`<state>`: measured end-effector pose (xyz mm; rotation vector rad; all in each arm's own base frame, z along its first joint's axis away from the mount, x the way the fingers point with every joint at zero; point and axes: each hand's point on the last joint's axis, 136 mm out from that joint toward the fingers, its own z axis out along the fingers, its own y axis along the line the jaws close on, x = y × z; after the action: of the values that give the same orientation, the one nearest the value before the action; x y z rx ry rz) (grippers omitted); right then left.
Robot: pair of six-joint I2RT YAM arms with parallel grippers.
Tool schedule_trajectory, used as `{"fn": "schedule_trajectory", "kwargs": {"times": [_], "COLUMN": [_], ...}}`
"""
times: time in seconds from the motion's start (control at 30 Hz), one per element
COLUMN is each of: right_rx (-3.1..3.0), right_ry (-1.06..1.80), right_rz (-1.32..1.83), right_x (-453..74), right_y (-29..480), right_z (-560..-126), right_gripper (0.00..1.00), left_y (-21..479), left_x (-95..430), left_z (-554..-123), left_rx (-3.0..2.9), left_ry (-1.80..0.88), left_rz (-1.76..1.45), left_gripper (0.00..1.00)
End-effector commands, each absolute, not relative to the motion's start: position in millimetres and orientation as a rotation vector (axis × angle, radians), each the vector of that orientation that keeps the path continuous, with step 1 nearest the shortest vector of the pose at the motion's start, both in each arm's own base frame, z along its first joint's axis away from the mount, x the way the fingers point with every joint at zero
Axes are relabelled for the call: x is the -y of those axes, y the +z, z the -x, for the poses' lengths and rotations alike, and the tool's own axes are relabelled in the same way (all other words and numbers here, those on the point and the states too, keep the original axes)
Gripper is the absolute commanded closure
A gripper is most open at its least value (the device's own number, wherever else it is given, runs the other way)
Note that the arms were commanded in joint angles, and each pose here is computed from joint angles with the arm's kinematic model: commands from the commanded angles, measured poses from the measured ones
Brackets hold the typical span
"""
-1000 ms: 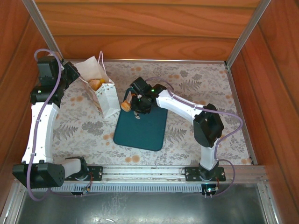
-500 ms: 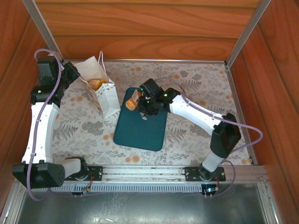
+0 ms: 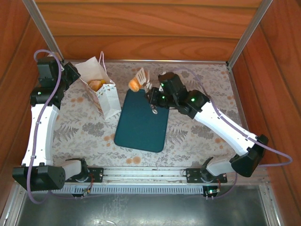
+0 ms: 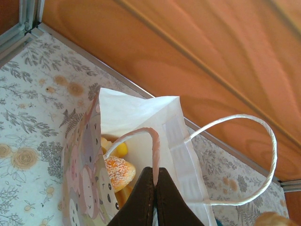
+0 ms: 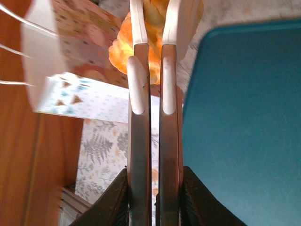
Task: Place the fake bread into the paper bag
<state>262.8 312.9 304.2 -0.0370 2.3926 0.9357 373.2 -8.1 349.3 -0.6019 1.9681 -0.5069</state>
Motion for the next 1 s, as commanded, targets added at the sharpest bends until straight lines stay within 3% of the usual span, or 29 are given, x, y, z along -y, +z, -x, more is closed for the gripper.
{"fn": "schedule_trajectory", "kwargs": {"times": [0.0, 0.4, 0.97], "right_rx": [-2.195, -1.921, -1.875], "right_ry": [0.993, 1.070, 0.858], "right_rz": [0.171, 0.573, 0.702], "right_x": [-319, -383, -426], "right_y": [366, 436, 416], "right_z": [-266, -231, -253], "right_gripper": [0.73, 0.72, 0.71], "left_y": [358, 359, 359], "left_x": [12, 10, 6], "left_z": [-371, -369, -368], "left_rx": [-1.940, -1.932, -1.920], "left_ry": [-0.530, -0.522, -0.509], "left_rz": [0.585, 0.598, 0.623], "left_gripper": [1.00, 1.00, 1.00]}}
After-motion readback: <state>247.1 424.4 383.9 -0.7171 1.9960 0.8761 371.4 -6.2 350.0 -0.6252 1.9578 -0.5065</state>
